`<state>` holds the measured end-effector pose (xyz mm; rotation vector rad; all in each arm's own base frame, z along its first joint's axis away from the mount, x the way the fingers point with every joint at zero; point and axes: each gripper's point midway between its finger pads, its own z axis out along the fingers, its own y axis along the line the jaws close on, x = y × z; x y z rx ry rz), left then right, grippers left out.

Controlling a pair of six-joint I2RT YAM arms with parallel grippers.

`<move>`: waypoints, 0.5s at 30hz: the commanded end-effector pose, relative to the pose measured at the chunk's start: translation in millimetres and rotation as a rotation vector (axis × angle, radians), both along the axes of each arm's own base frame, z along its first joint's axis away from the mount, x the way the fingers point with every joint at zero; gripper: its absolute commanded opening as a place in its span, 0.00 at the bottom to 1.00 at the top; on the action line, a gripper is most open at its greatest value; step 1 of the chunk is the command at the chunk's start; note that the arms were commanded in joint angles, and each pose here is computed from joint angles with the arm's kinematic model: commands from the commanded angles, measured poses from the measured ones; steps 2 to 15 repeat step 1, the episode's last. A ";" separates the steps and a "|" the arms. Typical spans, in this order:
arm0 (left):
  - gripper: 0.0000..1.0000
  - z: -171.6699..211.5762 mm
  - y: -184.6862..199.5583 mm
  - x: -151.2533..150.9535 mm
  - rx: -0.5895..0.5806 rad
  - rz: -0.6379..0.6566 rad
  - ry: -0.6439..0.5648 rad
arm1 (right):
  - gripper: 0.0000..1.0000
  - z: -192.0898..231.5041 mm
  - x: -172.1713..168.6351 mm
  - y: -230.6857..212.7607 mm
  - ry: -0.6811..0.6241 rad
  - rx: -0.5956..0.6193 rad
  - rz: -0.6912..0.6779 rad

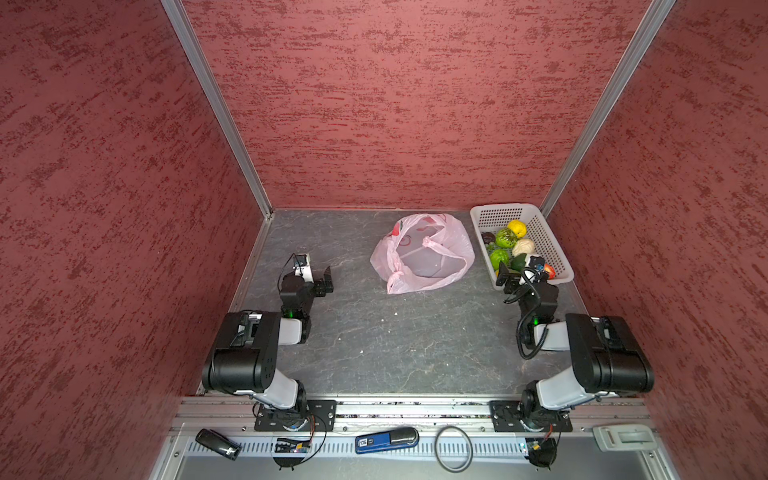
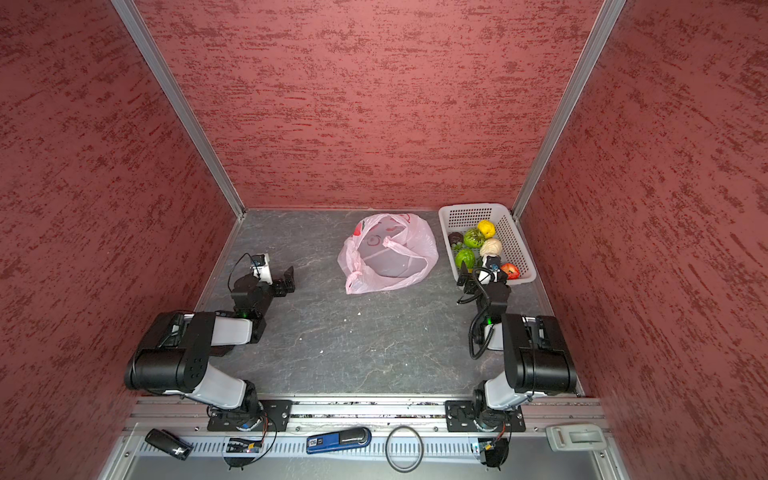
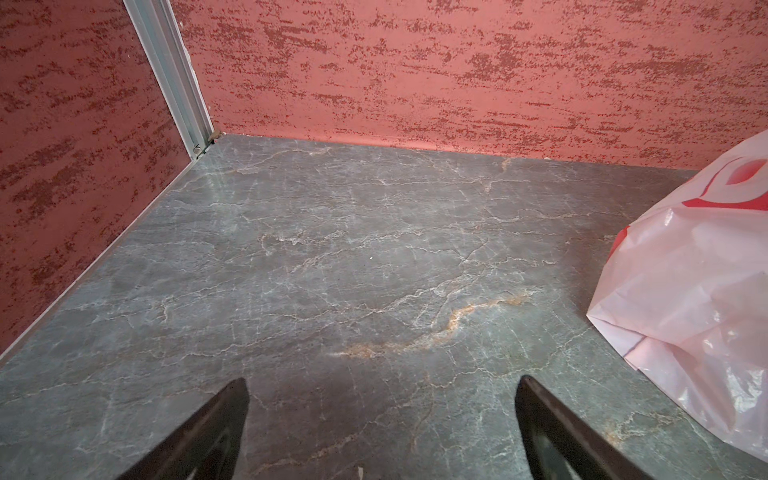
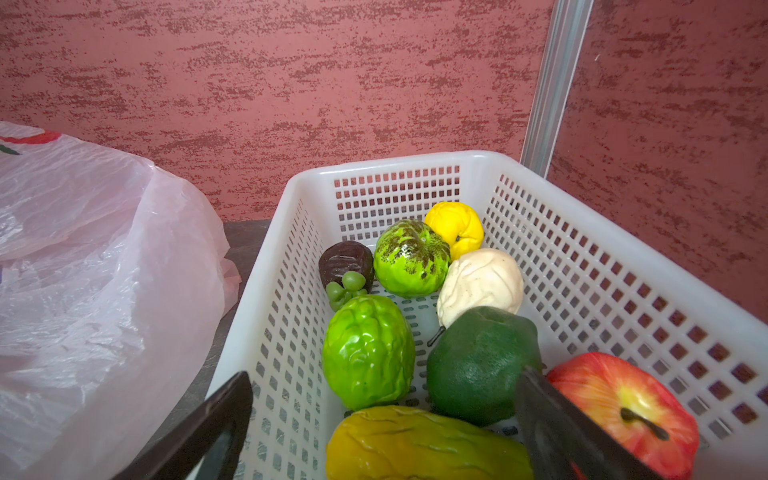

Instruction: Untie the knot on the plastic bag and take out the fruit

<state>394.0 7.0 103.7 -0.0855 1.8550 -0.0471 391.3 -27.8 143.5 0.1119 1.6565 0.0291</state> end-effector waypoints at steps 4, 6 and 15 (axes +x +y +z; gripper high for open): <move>1.00 10.9 0.9 5.8 -0.004 0.001 -0.036 | 0.99 -9.8 -2.4 2.9 0.026 0.006 0.008; 1.00 10.9 0.9 5.8 -0.004 0.001 -0.036 | 0.99 -9.8 -2.4 2.9 0.026 0.006 0.008; 1.00 10.9 0.9 5.8 -0.004 0.001 -0.036 | 0.99 -9.8 -2.4 2.9 0.026 0.006 0.008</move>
